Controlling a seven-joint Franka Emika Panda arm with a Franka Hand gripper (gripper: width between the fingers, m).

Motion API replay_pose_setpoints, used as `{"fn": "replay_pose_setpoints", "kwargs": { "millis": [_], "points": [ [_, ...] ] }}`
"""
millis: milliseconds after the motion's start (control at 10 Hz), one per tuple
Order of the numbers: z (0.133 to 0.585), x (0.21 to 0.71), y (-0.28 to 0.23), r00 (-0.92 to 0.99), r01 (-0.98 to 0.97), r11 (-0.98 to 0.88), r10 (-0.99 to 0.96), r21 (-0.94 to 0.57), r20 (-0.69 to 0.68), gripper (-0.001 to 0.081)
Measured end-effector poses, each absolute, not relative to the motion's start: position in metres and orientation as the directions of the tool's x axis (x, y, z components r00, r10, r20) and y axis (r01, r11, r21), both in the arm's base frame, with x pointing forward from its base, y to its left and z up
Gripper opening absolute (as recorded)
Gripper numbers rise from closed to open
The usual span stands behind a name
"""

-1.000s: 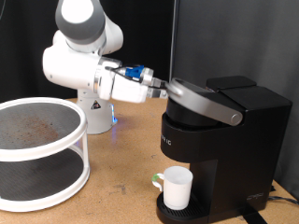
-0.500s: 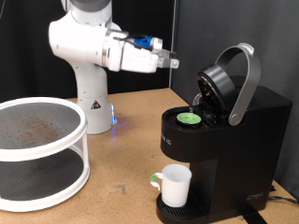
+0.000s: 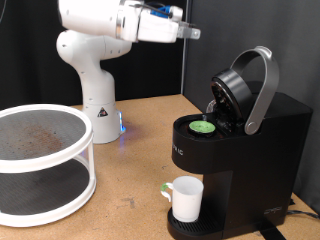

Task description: Make a cup of coffee with the keurig machine

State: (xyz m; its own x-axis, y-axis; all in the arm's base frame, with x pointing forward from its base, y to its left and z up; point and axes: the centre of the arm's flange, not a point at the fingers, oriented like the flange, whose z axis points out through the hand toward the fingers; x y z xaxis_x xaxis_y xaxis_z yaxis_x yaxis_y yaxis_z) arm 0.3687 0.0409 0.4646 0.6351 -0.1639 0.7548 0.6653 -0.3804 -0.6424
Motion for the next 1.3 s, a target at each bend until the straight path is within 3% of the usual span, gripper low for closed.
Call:
{"fn": "replay_pose_setpoints", "kwargs": {
  "millis": [300,700,1300],
  "points": [
    [0.495,0.356,0.047,0.665,0.646,-0.378,-0.149,-0.664,0.732,0.0803],
    [0.497,0.352,0.047,0.661,0.647,-0.366,-0.168,-0.669,0.731,0.0803],
    [0.526,0.382,0.095,0.614,0.66,-0.417,-0.178,-0.625,0.768,0.0803]
  ]
}}
